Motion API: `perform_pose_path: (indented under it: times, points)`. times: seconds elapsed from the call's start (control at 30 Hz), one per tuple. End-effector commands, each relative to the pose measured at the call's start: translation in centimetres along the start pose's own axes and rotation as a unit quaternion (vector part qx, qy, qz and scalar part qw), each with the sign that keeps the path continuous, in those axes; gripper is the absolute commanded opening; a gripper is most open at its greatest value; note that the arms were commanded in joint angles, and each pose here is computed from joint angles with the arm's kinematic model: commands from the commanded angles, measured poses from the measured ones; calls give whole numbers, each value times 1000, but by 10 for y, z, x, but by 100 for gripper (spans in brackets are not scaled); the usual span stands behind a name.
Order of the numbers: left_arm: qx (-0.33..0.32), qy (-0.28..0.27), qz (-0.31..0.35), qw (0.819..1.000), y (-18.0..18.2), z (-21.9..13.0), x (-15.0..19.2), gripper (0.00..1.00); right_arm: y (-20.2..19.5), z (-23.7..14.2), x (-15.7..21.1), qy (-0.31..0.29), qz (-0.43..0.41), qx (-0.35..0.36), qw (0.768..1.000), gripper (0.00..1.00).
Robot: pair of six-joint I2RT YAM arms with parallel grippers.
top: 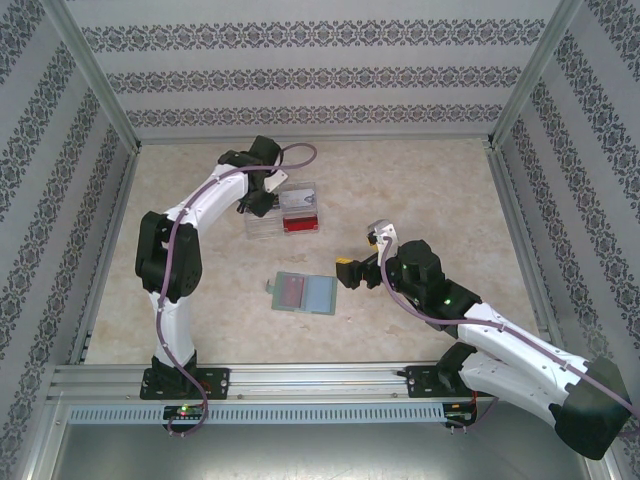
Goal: Take the credit cards out of the card holder
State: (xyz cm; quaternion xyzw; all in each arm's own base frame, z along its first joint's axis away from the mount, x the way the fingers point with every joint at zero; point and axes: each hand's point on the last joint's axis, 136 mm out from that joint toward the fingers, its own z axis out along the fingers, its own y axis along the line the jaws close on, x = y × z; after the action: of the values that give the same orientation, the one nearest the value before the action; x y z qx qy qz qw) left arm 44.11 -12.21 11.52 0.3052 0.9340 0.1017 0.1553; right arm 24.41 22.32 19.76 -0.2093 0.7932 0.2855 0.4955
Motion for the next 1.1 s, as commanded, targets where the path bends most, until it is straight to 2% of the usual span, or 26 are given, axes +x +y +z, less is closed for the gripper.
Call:
perform_pose_path:
  times: [0.0, 0.53, 1.07]
  points:
    - [-19, -6, 25, 999, -1, -6, -1, 33, 5, -2, -4, -10, 7, -14, 1000, 98]
    - [-79, -2, 88, 993, -2, -2, -3, 31, 6, -4, -5, -13, 9, -15, 1000, 98]
    - [-93, 2, 122, 988, -12, -2, -2, 28, 6, -4, -4, -13, 9, -16, 1000, 98]
